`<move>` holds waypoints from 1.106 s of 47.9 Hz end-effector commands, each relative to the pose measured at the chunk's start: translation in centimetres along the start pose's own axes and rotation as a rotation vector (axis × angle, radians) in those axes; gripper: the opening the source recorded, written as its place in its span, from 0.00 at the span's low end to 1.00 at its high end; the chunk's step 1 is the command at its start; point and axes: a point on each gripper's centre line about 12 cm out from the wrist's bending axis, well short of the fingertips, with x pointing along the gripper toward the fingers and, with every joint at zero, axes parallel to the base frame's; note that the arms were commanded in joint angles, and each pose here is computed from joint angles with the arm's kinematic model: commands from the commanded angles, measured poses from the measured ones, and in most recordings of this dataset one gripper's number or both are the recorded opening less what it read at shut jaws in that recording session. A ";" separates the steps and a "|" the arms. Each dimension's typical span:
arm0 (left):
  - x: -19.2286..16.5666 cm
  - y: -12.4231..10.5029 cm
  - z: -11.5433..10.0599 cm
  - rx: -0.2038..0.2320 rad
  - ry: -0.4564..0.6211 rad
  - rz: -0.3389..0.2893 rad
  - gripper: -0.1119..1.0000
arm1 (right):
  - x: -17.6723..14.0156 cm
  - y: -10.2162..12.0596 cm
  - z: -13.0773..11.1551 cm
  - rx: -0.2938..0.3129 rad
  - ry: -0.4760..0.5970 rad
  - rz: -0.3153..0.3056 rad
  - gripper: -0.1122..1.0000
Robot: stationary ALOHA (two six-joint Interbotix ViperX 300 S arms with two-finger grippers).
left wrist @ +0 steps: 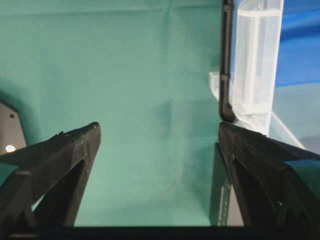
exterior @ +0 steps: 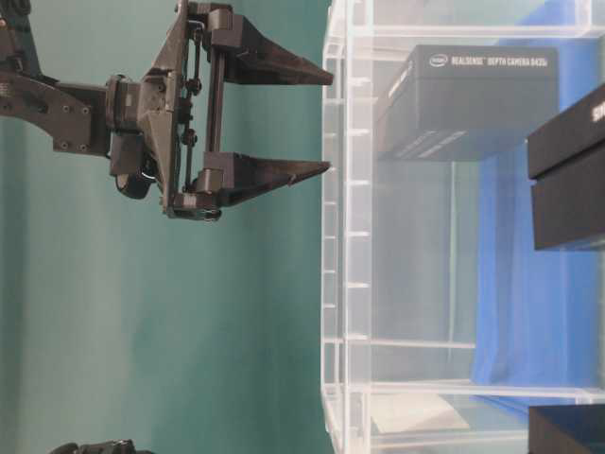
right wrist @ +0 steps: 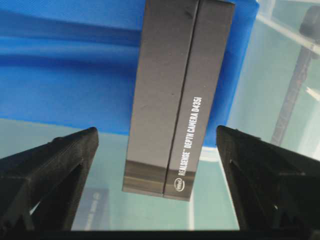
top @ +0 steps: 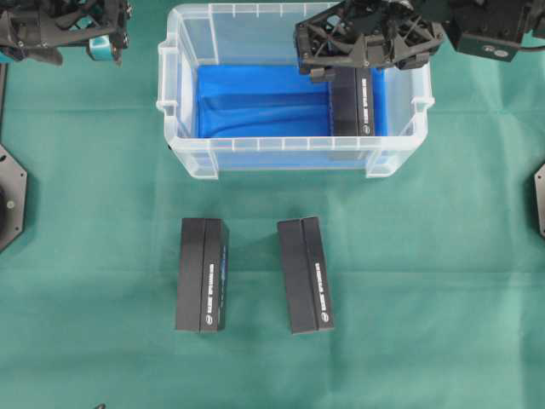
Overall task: Take out the box from the case.
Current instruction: 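Move the open right gripper over the right box in the case, then lower the right gripper around the right box and close on it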
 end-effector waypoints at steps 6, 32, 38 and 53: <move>-1.0 -0.3 0.3 -0.002 -0.021 -0.035 0.98 | -1.2 0.3 0.2 0.001 -0.020 0.036 0.94; -1.1 -0.4 0.4 -0.002 -0.027 -0.046 0.98 | -1.2 0.2 0.2 -0.002 -0.023 0.032 0.94; -1.0 -0.4 0.4 -0.002 -0.026 -0.045 0.98 | -1.1 0.1 0.2 0.000 -0.023 0.030 0.94; -1.0 -0.4 0.4 0.000 -0.026 -0.044 0.98 | -0.7 0.0 0.1 0.007 -0.016 0.020 0.94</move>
